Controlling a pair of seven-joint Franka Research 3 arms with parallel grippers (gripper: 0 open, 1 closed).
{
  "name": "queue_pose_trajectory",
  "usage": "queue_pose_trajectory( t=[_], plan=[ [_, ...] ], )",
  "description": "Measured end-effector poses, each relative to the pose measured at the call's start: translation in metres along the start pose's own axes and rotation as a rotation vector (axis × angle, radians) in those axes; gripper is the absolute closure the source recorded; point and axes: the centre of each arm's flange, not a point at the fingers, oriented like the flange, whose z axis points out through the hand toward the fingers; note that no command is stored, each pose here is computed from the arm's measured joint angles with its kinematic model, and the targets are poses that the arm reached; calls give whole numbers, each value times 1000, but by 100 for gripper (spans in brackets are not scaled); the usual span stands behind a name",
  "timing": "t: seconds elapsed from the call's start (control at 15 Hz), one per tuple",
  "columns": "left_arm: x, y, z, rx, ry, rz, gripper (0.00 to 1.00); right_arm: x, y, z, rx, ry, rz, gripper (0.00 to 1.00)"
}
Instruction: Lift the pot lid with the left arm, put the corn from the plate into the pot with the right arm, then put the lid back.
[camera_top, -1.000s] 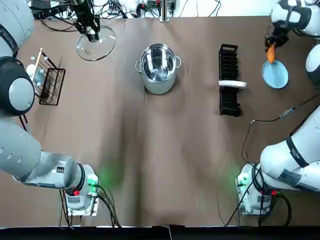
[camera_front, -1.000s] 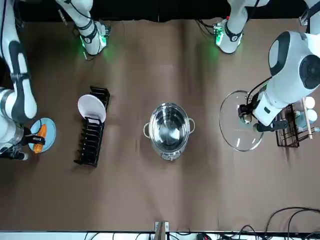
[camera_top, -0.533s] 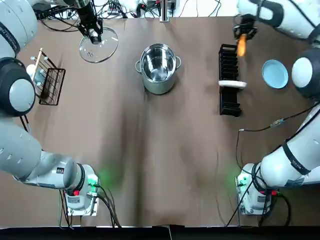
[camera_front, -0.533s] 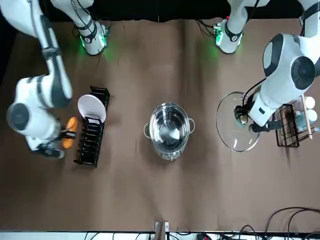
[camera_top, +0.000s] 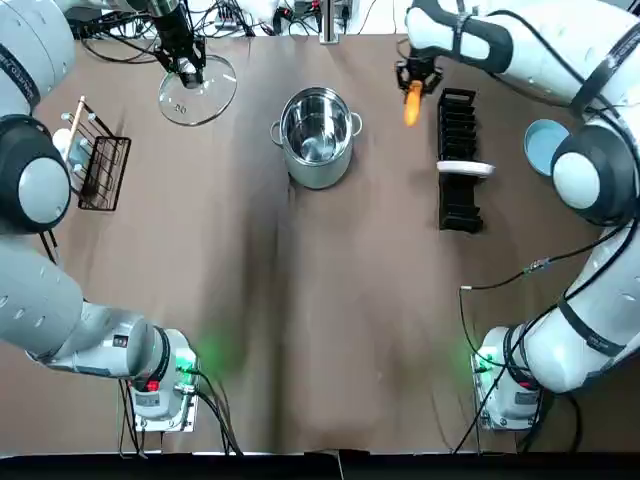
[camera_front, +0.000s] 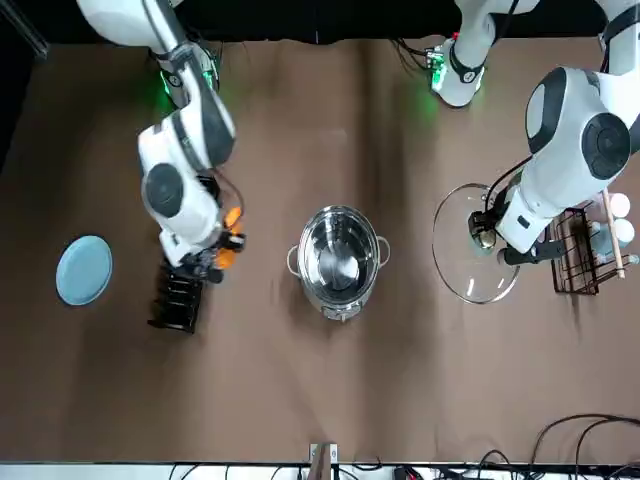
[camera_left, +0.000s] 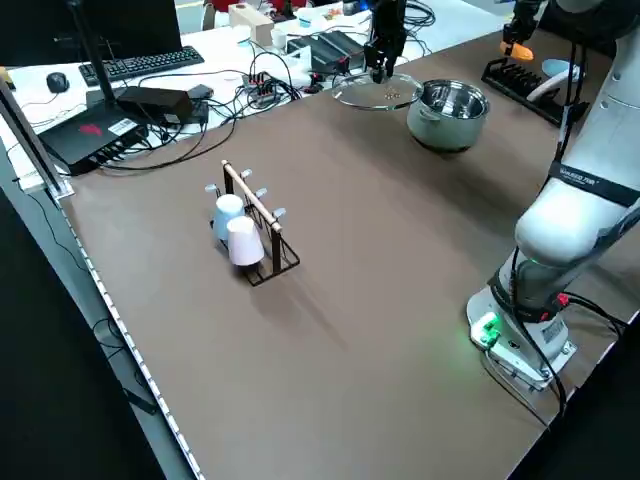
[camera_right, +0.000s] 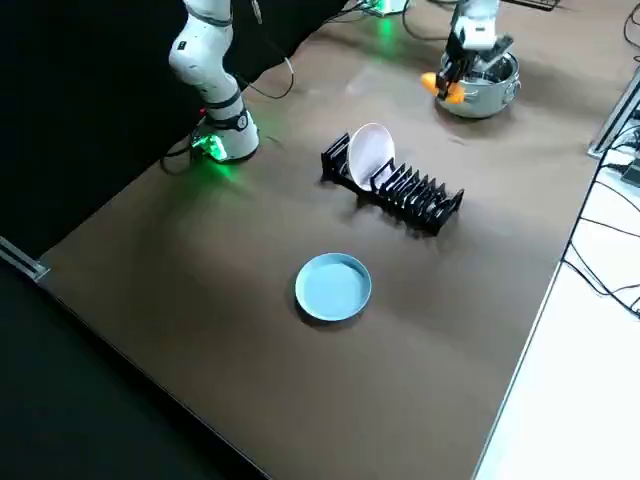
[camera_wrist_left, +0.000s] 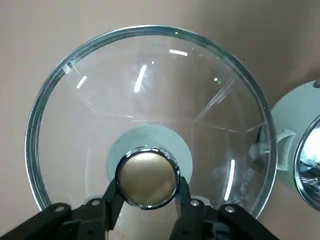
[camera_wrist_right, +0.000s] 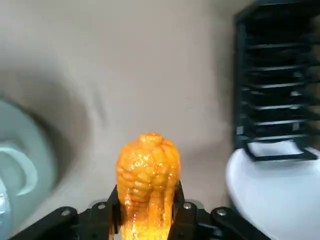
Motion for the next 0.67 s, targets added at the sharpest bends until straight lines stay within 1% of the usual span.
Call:
queue_pose_trajectory(
  t=[0.13,0.33,0.4,0.53,0.6,0.67],
  plan=[
    [0,1,0,0,0,1,53,-12,-49,-3,19,24,16,60],
    [-2,4,1,1,-2,3,53,-32,-119,9,58,59,25,60],
    [-2,6,1,2,-2,2,53,-39,-139,16,95,68,23,60],
    [-3,9,2,2,-3,5,53,-48,-173,30,194,90,37,60],
    [-4,10,2,3,-3,7,53,-53,-188,39,230,106,47,60],
    [-4,11,2,3,-4,8,53,-58,-200,50,248,114,53,60]
  ],
)
